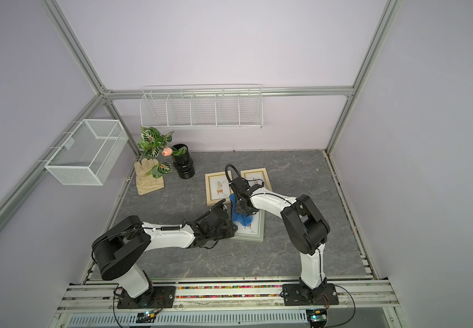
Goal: Wipe the picture frame with a cloth
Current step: Wipe the dirt from the picture frame.
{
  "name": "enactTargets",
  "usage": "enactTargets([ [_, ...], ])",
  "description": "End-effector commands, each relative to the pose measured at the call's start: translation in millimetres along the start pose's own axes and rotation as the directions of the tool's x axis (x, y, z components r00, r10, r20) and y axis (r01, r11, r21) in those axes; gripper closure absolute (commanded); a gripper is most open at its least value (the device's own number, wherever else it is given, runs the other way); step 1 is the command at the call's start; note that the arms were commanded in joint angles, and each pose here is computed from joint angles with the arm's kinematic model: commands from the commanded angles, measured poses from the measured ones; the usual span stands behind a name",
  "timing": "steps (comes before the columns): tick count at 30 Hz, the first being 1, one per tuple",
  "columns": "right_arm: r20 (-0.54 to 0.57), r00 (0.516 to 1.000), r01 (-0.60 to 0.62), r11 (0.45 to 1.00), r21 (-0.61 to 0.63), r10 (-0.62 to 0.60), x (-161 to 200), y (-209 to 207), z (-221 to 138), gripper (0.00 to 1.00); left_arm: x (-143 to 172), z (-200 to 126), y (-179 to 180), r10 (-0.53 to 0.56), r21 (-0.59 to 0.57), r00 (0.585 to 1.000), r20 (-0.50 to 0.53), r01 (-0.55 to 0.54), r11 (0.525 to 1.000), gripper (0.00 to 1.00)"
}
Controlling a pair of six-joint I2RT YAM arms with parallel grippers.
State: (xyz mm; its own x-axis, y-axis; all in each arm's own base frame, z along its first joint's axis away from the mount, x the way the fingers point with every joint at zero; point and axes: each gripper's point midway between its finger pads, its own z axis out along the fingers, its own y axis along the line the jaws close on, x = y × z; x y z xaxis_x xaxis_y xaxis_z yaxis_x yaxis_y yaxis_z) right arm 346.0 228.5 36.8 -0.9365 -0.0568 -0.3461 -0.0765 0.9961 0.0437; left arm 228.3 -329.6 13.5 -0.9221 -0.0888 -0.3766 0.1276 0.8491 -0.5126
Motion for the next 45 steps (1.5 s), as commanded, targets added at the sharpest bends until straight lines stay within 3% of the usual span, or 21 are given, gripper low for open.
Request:
enactTargets([
  [1, -0.028, 0.998, -0.049, 0.991, 0.123, 0.052, 14.6, -59.4, -8.1, 0.93, 145.6, -45.7, 189.9, -0.186, -0.594, 0.881, -0.435, -0.126, 0.795, 0.68],
  [4, -0.018, 0.999, -0.035, 0.991, 0.130, 0.038, 12.9, -65.2, -15.7, 0.93, 145.4, -44.9, 189.5, -0.184, -0.592, 0.880, -0.437, -0.127, 0.795, 0.68],
  [8, -0.033, 0.999, -0.032, 0.999, -0.024, 0.031, 8.7, -17.8, -8.9, 0.93, 144.9, -44.5, 188.7, -0.183, -0.592, 0.880, -0.438, -0.130, 0.795, 0.68],
  [11, -0.051, 0.999, 0.005, 1.000, -0.016, -0.006, 7.5, 4.1, -2.9, 0.93, 145.1, -45.2, 189.6, -0.185, -0.595, 0.881, -0.435, -0.127, 0.794, 0.68],
  [20, -0.014, 0.999, -0.027, 0.992, 0.120, 0.029, 9.2, -66.2, -24.8, 0.93, 143.5, -44.7, 187.4, -0.181, -0.591, 0.883, -0.433, -0.126, 0.797, 0.68],
  [34, -0.102, 0.994, -0.024, 1.000, 0.006, 0.025, 97.0, -46.8, -44.5, 0.93, 142.5, -40.6, 184.2, -0.178, -0.583, 0.881, -0.439, -0.128, 0.802, 0.69],
  [41, -0.039, 0.998, -0.046, 0.999, 0.006, 0.046, 34.3, -45.5, -34.6, 0.93, 140.0, -39.7, 180.9, -0.172, -0.576, 0.883, -0.436, -0.127, 0.808, 0.69],
  [45, -0.066, 0.997, -0.026, 0.999, 0.043, 0.029, 33.1, -48.5, -22.8, 0.93, 136.4, -39.9, 177.0, -0.168, -0.571, 0.888, -0.428, -0.122, 0.812, 0.70],
])
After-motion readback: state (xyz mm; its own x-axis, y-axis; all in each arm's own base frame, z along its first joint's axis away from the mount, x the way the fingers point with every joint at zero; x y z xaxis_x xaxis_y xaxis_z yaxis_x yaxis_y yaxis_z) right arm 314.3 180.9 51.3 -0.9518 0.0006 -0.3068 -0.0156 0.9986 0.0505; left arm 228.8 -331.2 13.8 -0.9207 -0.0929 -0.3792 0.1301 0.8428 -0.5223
